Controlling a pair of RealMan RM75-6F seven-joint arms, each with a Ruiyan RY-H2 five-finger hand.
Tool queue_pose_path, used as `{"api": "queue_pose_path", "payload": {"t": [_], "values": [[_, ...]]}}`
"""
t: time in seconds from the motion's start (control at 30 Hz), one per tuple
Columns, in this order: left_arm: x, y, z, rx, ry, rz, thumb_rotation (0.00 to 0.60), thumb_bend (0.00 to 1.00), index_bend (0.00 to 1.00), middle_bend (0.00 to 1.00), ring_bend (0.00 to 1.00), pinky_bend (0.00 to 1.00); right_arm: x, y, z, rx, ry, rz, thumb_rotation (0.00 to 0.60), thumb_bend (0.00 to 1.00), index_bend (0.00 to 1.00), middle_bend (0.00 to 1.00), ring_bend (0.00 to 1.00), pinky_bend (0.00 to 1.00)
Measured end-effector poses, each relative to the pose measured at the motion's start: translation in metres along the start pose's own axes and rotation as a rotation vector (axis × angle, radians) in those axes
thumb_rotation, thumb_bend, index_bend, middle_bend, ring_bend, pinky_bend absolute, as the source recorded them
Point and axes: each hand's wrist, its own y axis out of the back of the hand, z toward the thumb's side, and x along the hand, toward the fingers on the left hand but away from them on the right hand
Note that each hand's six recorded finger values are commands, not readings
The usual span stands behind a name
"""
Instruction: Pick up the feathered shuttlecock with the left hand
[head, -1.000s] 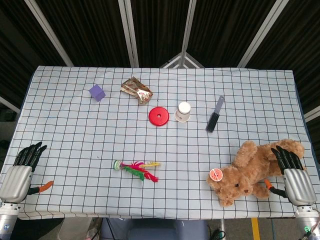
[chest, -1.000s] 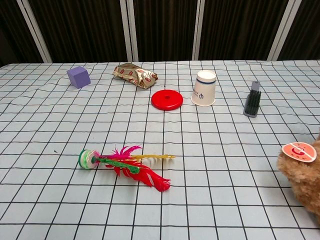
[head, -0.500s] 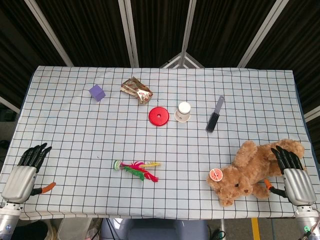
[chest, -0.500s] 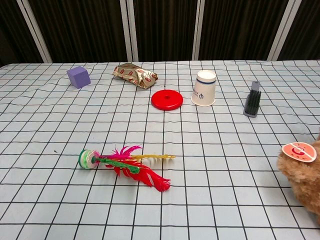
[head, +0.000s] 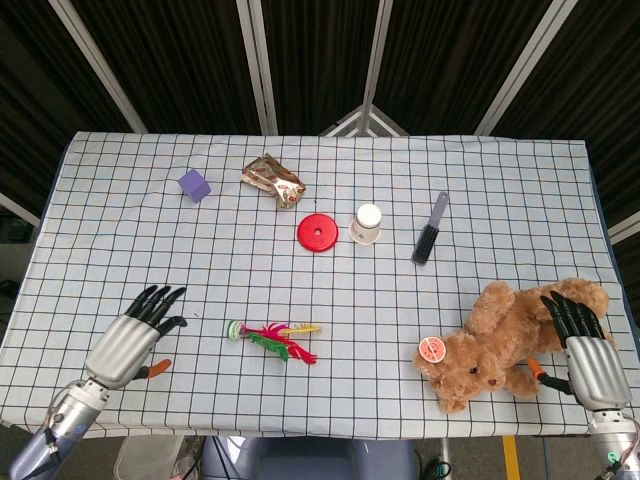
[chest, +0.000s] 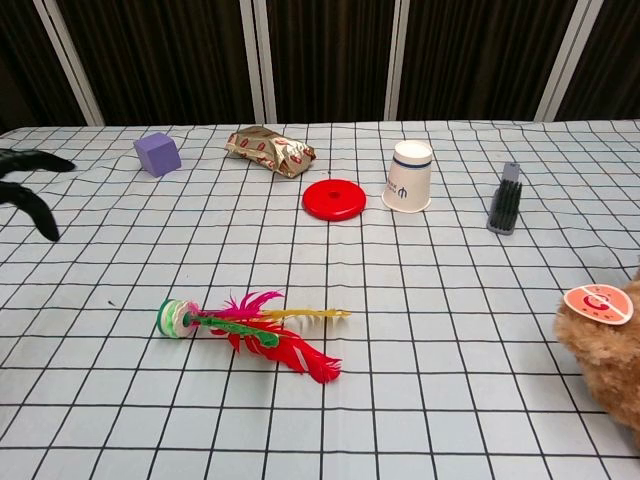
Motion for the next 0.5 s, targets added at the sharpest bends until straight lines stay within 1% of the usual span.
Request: {"api": "queue_pose_path", "payload": {"t": [0.13,0.3,0.5], "values": [[0.021,-0.012,0.027,-0.002,-0.047,-0.014,0.6,0.37,0.4,0.06,0.0,0.0,0.0,0.001,-0.001,0.001,-0.001,-0.001,0.6,0.34,0.0,0.0,0.0,0.0],[0.043,-0.028,0.061,-0.025,-0.095,-0.001,0.6,0.38,0.42,0.06,0.0,0.0,0.0,0.001,-0.002,0.0,-0.004,-0.003,0.6,0.34,0.0,0.0,0.0,0.0],[0.069,-0.05,0.096,0.0,-0.125,-0.002,0.6,0.4,0.46,0.07,0.0,0.0,0.001,0.002,-0.002,-0.001,-0.003,-0.006,0.6,0.34,0.0,0.0,0.0,0.0]]}}
